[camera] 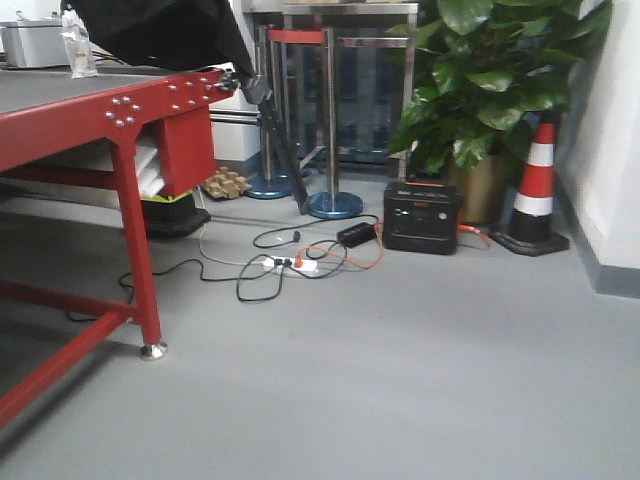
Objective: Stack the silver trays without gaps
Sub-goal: 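Carry the tray while the base turns past the plant and cone, then carry the tray while the base drives up to the second shelf, then carry the silver tray in both grippers while the base drives up to the second shelf, then raise the tray with both grippers above the upper shelf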
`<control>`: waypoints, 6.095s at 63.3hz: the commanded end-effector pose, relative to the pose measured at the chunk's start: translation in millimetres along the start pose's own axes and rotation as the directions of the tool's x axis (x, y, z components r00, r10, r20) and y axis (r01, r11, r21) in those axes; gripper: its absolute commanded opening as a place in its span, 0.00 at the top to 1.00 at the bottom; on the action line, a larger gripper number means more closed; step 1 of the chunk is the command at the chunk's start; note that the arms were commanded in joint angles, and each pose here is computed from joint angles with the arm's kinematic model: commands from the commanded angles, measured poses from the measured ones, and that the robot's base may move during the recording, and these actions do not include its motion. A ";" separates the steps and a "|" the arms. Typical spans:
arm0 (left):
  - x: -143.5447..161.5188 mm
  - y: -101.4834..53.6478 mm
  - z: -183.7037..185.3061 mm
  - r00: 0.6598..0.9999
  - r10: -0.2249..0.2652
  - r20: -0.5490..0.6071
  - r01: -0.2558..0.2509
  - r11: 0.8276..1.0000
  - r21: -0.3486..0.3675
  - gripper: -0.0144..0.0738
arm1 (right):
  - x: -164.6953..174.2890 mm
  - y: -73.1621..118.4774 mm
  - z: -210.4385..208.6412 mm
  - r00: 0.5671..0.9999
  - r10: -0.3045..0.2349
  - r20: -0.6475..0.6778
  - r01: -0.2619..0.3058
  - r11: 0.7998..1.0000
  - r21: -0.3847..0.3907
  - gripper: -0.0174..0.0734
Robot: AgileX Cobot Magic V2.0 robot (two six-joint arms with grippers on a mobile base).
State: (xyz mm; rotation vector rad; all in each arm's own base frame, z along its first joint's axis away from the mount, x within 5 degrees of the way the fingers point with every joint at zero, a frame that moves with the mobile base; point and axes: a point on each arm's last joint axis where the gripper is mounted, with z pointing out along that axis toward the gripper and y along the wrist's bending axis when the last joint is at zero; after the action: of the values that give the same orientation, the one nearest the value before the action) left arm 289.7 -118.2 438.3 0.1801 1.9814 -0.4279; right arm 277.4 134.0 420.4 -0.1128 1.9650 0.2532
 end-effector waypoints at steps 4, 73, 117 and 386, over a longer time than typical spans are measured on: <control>-9.9 -1.9 -8.0 0.998 -0.009 0.068 0.008 1.000 0.015 0.85 | -7.4 -0.1 -3.7 0.998 -0.027 0.052 0.027 1.000 -0.012 0.89; -10.1 -1.9 -8.0 0.998 -0.009 0.070 0.008 1.000 0.016 0.85 | -18.4 8.9 -5.5 0.984 -0.019 0.175 0.038 0.994 -0.107 0.89; -10.2 -1.9 -8.0 0.997 -0.007 0.071 0.006 1.000 0.015 0.85 | -18.4 8.9 -5.5 0.984 -0.019 0.175 0.038 0.994 -0.107 0.89; -21.5 -3.6 -9.5 0.981 -0.008 0.195 0.002 0.999 0.034 0.85 | -26.0 15.2 -8.2 0.965 -0.004 0.261 0.052 0.983 -0.173 0.89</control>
State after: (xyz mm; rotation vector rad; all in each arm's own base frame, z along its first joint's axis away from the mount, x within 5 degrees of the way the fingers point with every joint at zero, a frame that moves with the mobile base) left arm 294.1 -114.1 449.8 0.1644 1.8637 -0.4141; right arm 281.6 138.8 435.3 -0.1706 1.7915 0.3331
